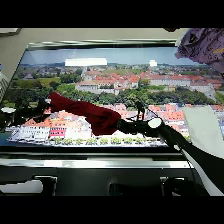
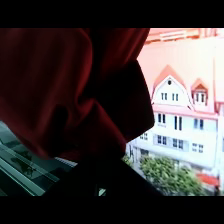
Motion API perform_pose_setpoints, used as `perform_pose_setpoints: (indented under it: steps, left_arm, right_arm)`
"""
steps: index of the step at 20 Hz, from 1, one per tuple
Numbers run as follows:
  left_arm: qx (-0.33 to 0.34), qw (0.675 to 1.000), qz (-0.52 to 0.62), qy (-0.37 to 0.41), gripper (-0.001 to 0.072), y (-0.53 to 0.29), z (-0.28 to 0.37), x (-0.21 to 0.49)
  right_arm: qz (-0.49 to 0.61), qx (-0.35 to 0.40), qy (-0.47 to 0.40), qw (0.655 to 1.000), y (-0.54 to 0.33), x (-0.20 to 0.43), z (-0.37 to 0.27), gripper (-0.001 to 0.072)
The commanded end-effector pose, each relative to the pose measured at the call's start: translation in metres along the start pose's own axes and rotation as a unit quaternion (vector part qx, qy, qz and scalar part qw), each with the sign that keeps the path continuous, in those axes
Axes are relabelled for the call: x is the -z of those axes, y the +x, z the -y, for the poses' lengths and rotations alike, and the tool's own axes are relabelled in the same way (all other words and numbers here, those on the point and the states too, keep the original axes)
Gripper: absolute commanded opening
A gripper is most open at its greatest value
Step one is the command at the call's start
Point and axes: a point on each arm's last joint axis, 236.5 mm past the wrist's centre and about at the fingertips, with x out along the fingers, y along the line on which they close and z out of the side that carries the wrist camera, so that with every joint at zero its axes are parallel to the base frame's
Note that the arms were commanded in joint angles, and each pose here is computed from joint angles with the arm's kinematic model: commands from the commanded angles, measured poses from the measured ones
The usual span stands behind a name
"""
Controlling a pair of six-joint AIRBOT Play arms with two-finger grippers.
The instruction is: Fold the clothes and pants, and hang the long-sleeved shirts on hangers.
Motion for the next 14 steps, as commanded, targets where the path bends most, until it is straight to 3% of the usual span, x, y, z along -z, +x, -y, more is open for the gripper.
perform_pose_setpoints:
  steps: [1,3,4,5,6,9,14]
  left_arm:
    - [-0.002,1.000,0.030,0.006,0.0594,0.012,0.006,-0.008]
    - [0.000,1.000,0.014,0.001,0.0591,0.026,0.009,0.002]
    - [0.002,1.000,0.004,-0.004,0.0516,0.033,0.011,0.008]
    - [0.007,1.000,-0.001,-0.010,0.0169,0.037,0.014,0.011]
    - [0.018,1.000,0.005,-0.014,0.0012,0.035,0.023,0.007]
    - [0.068,0.995,0.056,0.053,0.0011,-0.004,0.080,-0.032]
    - [0.142,0.957,0.173,0.184,0.0011,-0.153,0.196,-0.098]
  right_arm:
    - [-0.004,-0.002,-0.001,1.000,0.000,0.002,-0.001,0.0024]
    - [-0.003,-0.001,-0.001,1.000,0.000,0.001,-0.001,0.0024]
    - [-0.002,-0.001,-0.001,1.000,0.000,0.001,-0.001,0.0024]
    - [-0.002,0.000,-0.002,1.000,0.000,0.001,-0.001,0.0024]
    - [-0.002,0.001,-0.005,1.000,-0.001,0.001,-0.001,0.0024]
    - [0.021,0.029,-0.071,0.997,-0.015,-0.021,-0.008,0.0022]
    - [0.167,0.107,-0.162,0.967,-0.132,-0.135,-0.042,0.0022]
